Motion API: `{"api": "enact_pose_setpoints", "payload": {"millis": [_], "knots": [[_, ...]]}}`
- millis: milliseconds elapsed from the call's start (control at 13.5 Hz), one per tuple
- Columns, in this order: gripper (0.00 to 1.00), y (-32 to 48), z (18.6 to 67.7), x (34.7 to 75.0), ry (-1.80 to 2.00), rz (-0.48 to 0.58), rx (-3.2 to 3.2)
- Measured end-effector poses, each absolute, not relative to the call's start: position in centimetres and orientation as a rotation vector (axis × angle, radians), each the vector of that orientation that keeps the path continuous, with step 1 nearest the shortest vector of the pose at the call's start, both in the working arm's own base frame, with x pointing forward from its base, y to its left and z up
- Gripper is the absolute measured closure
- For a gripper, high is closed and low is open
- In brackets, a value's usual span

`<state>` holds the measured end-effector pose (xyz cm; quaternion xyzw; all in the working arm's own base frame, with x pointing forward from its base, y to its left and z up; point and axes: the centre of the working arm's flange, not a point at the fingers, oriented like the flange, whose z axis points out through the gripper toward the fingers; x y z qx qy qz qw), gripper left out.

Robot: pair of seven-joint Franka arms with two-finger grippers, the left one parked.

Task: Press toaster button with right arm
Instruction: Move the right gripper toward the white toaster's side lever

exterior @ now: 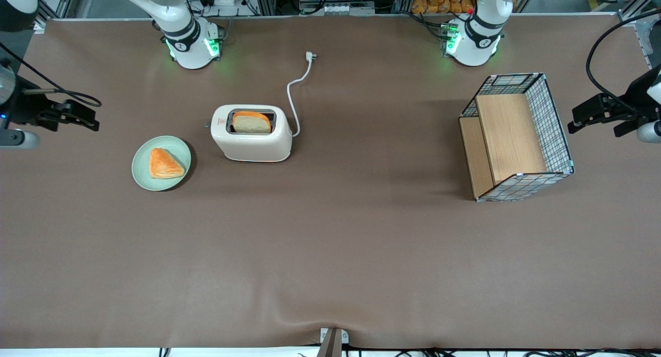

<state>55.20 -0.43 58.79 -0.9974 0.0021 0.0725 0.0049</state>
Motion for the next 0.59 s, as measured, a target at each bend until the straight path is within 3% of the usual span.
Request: {"api": "enact_pose_setpoints", "payload": {"millis": [444, 519, 593], "knots": [[0.91, 0.7, 54.4, 53.9, 0.003, 0.414, -3.026], [0.99, 1.0, 53.8, 53.5, -0.002, 0.451, -3.011], [0.99, 1.4, 53.2, 53.1, -0.006, 0.484, -2.986]]}}
